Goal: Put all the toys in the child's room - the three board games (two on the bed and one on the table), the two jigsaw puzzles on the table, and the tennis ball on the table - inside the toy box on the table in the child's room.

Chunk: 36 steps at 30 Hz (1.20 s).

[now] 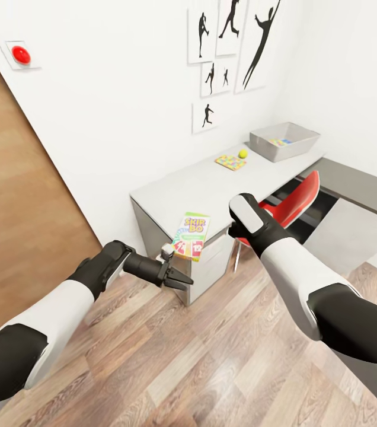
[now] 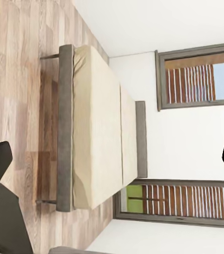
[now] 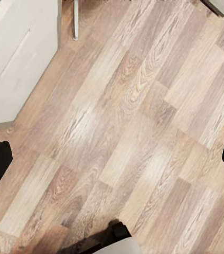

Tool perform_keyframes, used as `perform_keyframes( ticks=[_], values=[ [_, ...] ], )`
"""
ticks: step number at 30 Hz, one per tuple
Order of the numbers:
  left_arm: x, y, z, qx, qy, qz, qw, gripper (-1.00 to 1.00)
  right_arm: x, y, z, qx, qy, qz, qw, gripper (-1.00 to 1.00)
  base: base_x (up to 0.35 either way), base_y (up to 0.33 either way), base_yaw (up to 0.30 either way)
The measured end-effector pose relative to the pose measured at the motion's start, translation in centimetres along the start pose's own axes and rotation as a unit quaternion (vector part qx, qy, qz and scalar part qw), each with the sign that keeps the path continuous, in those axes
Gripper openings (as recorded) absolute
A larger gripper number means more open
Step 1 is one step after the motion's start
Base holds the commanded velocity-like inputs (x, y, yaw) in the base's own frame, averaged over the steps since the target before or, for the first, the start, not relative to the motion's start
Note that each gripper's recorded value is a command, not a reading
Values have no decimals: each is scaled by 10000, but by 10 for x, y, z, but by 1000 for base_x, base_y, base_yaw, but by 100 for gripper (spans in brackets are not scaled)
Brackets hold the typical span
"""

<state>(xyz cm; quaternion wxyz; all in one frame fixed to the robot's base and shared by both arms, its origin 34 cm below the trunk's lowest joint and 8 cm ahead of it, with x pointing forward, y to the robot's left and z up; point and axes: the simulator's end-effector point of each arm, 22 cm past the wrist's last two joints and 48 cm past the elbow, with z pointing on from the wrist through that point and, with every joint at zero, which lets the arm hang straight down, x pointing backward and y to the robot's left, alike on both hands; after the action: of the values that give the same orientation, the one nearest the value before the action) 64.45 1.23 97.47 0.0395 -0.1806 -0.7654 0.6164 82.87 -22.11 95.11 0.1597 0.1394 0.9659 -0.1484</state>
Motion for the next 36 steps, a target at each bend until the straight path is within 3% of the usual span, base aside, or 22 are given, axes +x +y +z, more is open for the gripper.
perform_keyframes(
  ticks=[23,36],
  values=[
    [-2,-8,-26,-191,-158,80,9997,100,-9,-4,-23,-99,-137,53,9998,100,0,0,0],
    [-30,-23,-81,-81,-1023,149,9946,100,-3,0,-32,-184,-115,49,9998,100,0,0,0]
  ],
)
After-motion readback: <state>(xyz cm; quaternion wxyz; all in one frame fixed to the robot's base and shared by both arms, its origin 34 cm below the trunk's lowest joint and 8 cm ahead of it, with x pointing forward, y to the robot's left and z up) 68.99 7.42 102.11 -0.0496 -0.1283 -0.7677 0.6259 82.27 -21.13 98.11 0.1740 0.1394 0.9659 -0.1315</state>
